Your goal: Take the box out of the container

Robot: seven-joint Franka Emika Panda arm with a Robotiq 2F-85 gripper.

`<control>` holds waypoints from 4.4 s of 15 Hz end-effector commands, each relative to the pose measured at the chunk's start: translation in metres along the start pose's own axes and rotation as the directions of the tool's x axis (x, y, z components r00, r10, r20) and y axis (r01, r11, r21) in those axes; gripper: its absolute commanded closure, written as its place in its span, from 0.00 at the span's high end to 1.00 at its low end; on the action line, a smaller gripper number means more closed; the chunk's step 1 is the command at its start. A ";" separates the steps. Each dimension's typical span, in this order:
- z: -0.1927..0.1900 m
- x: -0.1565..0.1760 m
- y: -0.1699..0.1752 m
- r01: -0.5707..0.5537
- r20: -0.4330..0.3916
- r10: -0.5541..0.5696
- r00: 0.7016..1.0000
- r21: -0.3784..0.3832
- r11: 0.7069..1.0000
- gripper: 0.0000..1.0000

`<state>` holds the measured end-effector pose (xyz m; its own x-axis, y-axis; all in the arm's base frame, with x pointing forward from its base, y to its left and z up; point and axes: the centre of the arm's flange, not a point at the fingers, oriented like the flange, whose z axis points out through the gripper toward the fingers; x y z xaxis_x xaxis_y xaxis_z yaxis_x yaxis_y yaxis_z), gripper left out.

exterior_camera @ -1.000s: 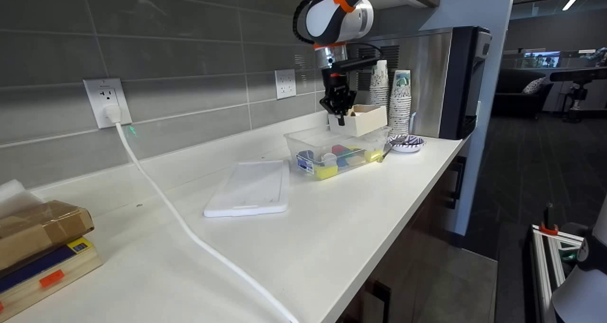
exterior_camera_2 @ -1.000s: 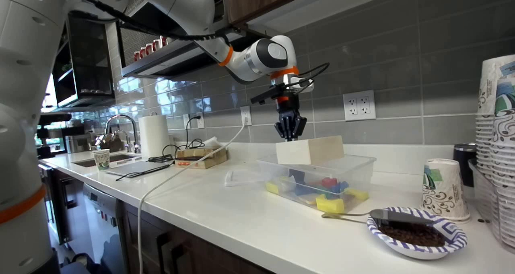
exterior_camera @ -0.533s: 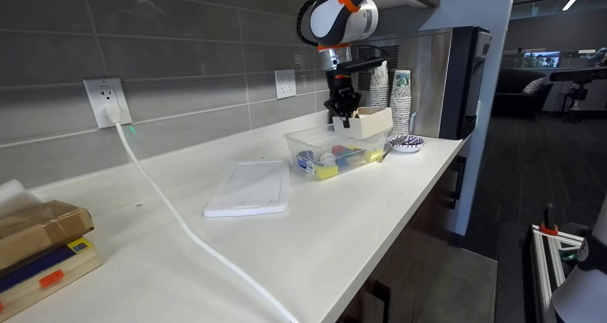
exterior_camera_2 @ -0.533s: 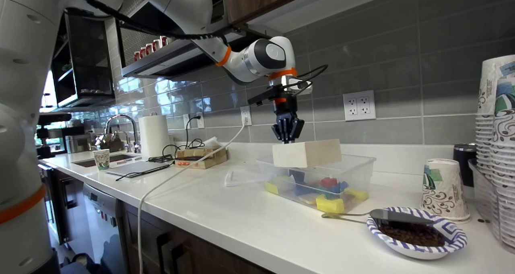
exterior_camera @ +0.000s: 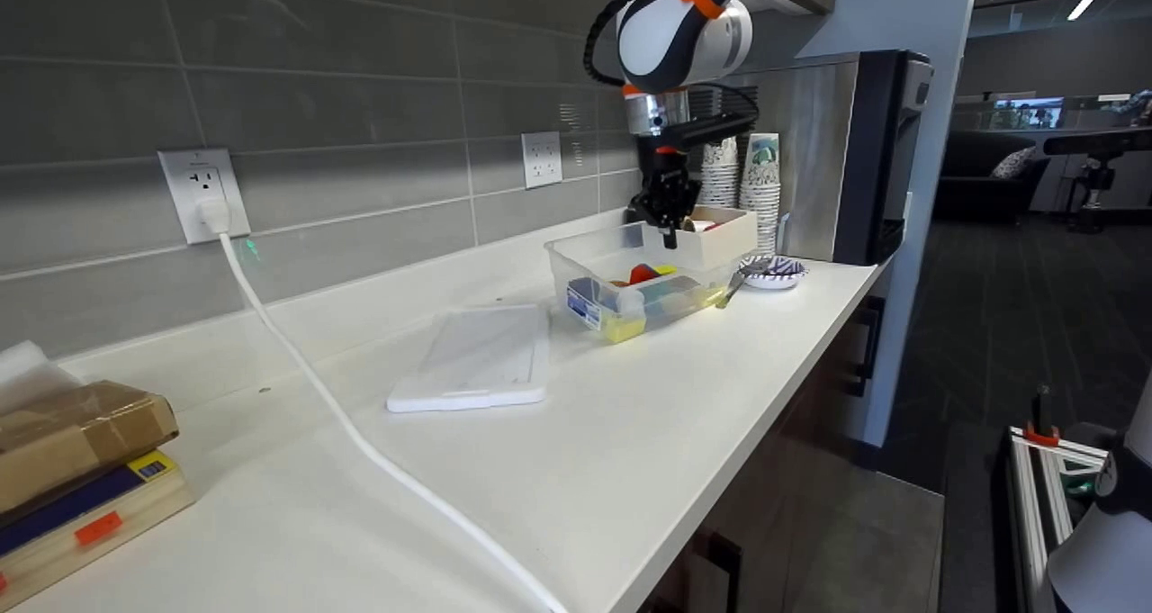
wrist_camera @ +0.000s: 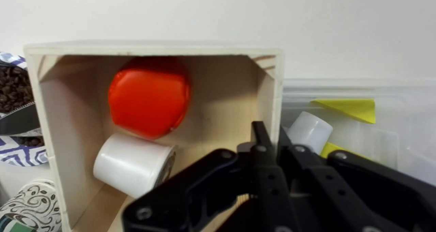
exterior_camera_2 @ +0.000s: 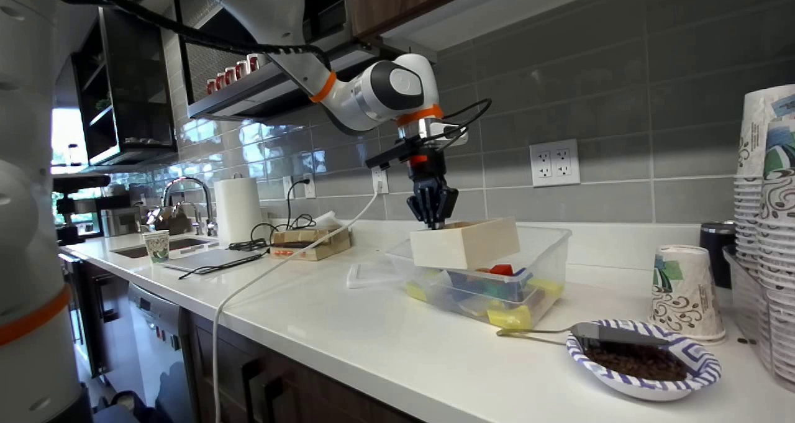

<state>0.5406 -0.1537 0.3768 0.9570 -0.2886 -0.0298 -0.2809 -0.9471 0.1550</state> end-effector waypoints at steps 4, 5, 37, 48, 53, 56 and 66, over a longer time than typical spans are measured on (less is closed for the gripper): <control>-0.010 -0.050 0.005 -0.011 -0.131 0.017 0.991 0.043 0.999 0.02; -0.013 -0.051 0.006 -0.016 -0.151 0.024 0.988 0.053 0.998 0.02; 0.038 -0.125 -0.052 0.111 -0.214 -0.084 0.973 0.119 0.987 0.02; 0.030 -0.049 -0.033 0.092 -0.183 -0.061 0.981 0.164 0.982 0.02; 0.025 -0.014 -0.030 0.106 -0.161 -0.082 0.984 0.148 0.983 0.02; 0.028 -0.006 -0.030 0.121 -0.125 -0.102 0.987 0.148 0.982 0.02; 0.072 -0.003 -0.027 0.120 -0.022 -0.118 0.993 0.184 0.976 0.02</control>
<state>0.5277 -0.1288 0.3078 0.9852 -0.1701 -0.0235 -0.1703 -0.9854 -0.0074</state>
